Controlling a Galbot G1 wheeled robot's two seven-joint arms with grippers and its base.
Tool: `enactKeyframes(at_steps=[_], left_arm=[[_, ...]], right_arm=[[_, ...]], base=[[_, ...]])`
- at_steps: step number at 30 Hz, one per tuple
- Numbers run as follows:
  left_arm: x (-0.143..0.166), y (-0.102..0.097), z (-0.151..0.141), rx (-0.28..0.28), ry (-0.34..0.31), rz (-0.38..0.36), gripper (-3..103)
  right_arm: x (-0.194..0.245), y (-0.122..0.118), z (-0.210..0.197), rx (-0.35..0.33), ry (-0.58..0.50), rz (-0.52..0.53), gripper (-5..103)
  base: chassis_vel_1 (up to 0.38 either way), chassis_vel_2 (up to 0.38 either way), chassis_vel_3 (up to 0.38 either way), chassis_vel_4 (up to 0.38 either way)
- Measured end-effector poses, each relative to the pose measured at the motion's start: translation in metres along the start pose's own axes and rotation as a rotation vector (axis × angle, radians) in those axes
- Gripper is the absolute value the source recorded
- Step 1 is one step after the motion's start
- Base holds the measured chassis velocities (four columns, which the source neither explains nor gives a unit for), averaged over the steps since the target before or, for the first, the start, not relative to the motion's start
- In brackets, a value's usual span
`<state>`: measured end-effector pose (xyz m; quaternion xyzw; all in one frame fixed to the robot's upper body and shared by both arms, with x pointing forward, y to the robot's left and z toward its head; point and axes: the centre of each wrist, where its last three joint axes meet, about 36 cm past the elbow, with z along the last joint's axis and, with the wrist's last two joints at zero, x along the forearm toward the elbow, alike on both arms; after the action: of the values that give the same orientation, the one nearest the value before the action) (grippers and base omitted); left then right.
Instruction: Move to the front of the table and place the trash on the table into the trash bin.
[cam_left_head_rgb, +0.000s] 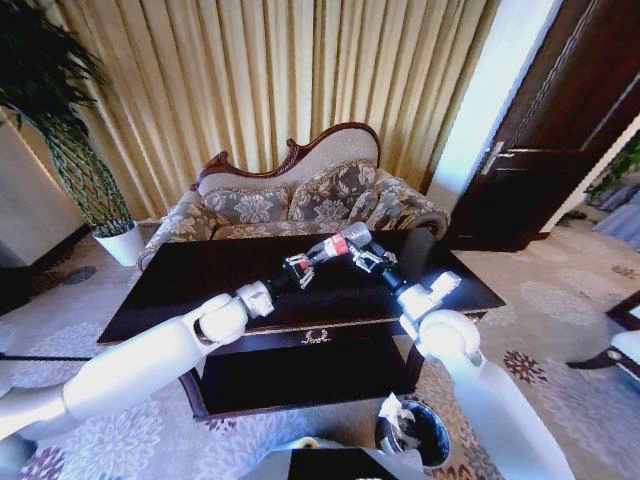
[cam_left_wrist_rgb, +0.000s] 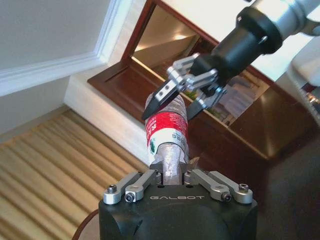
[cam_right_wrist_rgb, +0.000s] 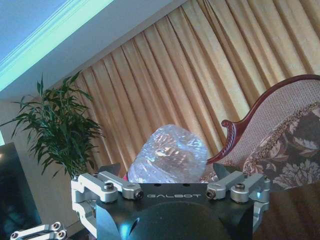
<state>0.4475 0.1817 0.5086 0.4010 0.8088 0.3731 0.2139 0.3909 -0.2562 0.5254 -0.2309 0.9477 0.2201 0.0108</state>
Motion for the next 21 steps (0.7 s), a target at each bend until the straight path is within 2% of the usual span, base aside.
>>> enactKeyframes(at_steps=[6,8,11,12,14,15,16,17,18,20,21], left_arm=[[-0.0061,-0.0031,-0.0044,0.004,-0.013,0.008,15],[-0.0053,-0.0025,-0.0044,0.003,-0.011,0.008,15],[-0.0042,-0.0021,-0.0052,0.001,-0.013,0.01,15],[-0.0029,-0.0019,-0.0048,0.0,-0.009,0.011,10],[-0.0027,-0.0025,-0.0053,0.001,-0.01,0.011,10],[-0.0024,-0.0032,-0.0055,0.003,-0.011,0.012,10],[-0.0023,-0.0034,-0.0055,0.003,-0.011,0.013,10],[-0.0021,-0.0053,-0.0055,0.006,-0.011,0.017,10],[-0.0023,-0.0062,-0.0057,0.008,-0.012,0.019,10],[-0.0026,-0.0067,-0.0061,0.009,-0.013,0.02,10],[-0.0027,-0.0069,-0.0062,0.009,-0.013,0.021,10]], right_arm=[[0.0052,-0.0044,-0.0007,0.033,0.001,0.025,101],[0.0064,-0.0057,-0.0029,0.038,-0.009,0.037,93],[0.0066,-0.006,-0.0042,0.04,-0.012,0.045,88],[0.0068,-0.0071,-0.0069,0.045,-0.022,0.057,77],[0.0069,-0.0067,-0.0071,0.045,-0.022,0.057,77],[0.0071,-0.0071,-0.007,0.044,-0.022,0.061,71],[0.0072,-0.0071,-0.0071,0.045,-0.023,0.061,71],[0.0078,-0.0076,-0.0073,0.044,-0.025,0.065,61],[0.0081,-0.0079,-0.0072,0.045,-0.025,0.067,56],[0.0084,-0.0082,-0.0073,0.045,-0.026,0.069,56],[0.0087,-0.0084,-0.0074,0.046,-0.026,0.07,51]], base=[[0.0,0.0,0.0,0.0],[0.0,0.0,0.0,0.0],[0.0,0.0,0.0,0.0],[0.0,0.0,0.0,0.0],[0.0,0.0,0.0,0.0],[0.0,0.0,0.0,0.0],[0.0,0.0,0.0,0.0],[0.0,0.0,0.0,0.0],[0.0,0.0,0.0,0.0],[0.0,0.0,0.0,0.0],[0.0,0.0,0.0,0.0]])
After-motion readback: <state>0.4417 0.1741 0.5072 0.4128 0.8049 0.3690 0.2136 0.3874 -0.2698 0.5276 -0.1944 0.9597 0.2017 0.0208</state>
